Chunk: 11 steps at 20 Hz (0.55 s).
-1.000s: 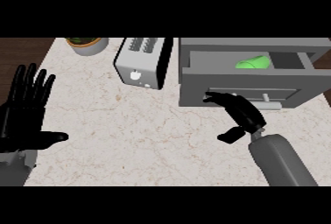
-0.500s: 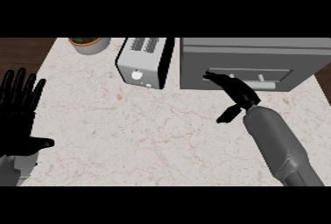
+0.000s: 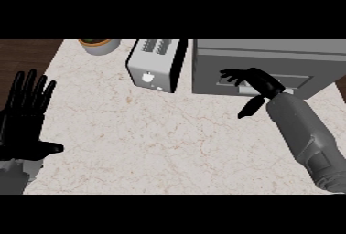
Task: Pick up the cup, place it into the drawer and close the drawer
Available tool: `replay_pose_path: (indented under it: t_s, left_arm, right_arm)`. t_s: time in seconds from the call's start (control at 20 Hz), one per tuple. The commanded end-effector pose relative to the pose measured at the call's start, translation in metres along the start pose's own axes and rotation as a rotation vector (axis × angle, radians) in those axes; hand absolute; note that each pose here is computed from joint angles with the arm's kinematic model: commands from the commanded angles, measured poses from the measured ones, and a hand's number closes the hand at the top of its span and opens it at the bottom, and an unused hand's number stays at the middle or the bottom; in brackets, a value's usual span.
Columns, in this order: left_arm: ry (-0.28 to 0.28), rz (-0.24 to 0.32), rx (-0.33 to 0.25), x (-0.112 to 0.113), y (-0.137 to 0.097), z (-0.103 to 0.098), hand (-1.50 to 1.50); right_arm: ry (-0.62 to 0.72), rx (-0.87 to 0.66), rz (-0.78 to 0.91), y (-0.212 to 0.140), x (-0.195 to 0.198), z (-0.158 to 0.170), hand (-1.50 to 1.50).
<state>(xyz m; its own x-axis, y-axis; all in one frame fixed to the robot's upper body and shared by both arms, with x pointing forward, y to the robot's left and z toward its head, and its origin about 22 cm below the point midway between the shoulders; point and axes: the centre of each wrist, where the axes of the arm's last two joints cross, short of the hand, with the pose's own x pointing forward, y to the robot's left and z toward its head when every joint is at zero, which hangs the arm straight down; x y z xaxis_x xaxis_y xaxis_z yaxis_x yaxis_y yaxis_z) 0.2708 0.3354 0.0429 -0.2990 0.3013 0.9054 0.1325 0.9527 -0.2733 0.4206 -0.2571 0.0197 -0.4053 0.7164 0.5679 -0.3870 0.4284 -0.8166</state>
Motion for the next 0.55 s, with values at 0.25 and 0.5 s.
replay_pose_path:
  t_s: [0.25, 0.5]
  left_arm:
    - [-0.006, -0.004, -0.026, -0.010, -0.004, -0.003, -1.50]
    - [-0.016, -0.008, -0.022, -0.007, -0.003, -0.010, -1.50]
  right_arm:
    - [0.113, -0.071, -0.011, -0.055, -0.008, 0.007, -1.50]
    - [0.113, -0.056, -0.013, -0.032, -0.009, 0.004, -1.50]
